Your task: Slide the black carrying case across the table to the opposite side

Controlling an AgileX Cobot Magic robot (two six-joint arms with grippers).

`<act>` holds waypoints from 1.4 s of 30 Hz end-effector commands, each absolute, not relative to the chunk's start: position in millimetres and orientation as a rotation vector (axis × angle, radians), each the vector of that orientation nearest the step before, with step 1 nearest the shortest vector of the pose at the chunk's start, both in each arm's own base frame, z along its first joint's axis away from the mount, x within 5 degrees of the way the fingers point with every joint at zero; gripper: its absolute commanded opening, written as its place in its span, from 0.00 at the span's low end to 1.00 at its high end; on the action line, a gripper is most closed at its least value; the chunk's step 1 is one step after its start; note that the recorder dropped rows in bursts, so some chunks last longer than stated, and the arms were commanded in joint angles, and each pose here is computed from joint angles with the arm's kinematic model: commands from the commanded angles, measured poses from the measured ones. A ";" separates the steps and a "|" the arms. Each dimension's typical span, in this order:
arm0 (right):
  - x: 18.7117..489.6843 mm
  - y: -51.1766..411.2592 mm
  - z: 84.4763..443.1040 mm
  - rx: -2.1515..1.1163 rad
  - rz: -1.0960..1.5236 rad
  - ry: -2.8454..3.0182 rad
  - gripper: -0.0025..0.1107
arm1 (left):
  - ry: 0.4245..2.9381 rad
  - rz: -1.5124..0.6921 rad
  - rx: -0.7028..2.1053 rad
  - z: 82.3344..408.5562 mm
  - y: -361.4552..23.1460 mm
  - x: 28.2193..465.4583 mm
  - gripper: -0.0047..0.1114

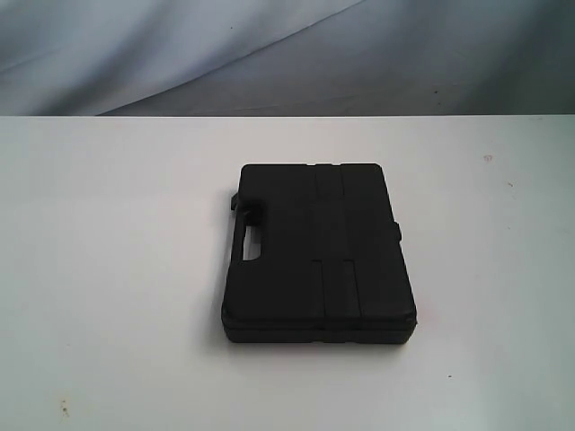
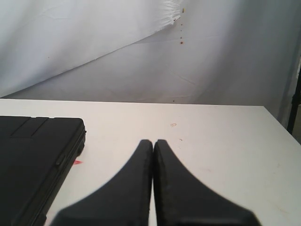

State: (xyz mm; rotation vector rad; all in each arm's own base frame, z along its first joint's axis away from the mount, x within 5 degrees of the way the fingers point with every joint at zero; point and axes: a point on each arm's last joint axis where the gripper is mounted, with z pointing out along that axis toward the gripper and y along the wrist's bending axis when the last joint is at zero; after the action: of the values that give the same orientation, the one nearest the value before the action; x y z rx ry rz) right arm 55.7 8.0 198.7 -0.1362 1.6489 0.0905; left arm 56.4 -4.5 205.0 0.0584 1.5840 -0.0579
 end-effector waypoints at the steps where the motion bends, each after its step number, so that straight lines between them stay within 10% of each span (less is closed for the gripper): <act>1: 55.6 8.0 198.4 -0.142 0.085 1.640 0.02 | 1.585 -0.055 0.073 203.9 -4.9 56.3 0.04; 32: 55.3 7.9 215.0 0.200 0.445 1.481 0.02 | 1.585 -0.054 0.075 203.9 -4.9 56.3 0.04; 42: 49.1 16.6 269.4 0.071 0.450 1.612 0.02 | 1.585 -0.054 0.075 203.9 -4.9 56.3 0.04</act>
State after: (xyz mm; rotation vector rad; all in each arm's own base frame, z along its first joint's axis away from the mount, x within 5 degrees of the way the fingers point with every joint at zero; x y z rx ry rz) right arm 47.3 13.0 256.8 0.1250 1.5293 0.4644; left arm 56.4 -4.6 204.8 0.0604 1.5865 -0.0563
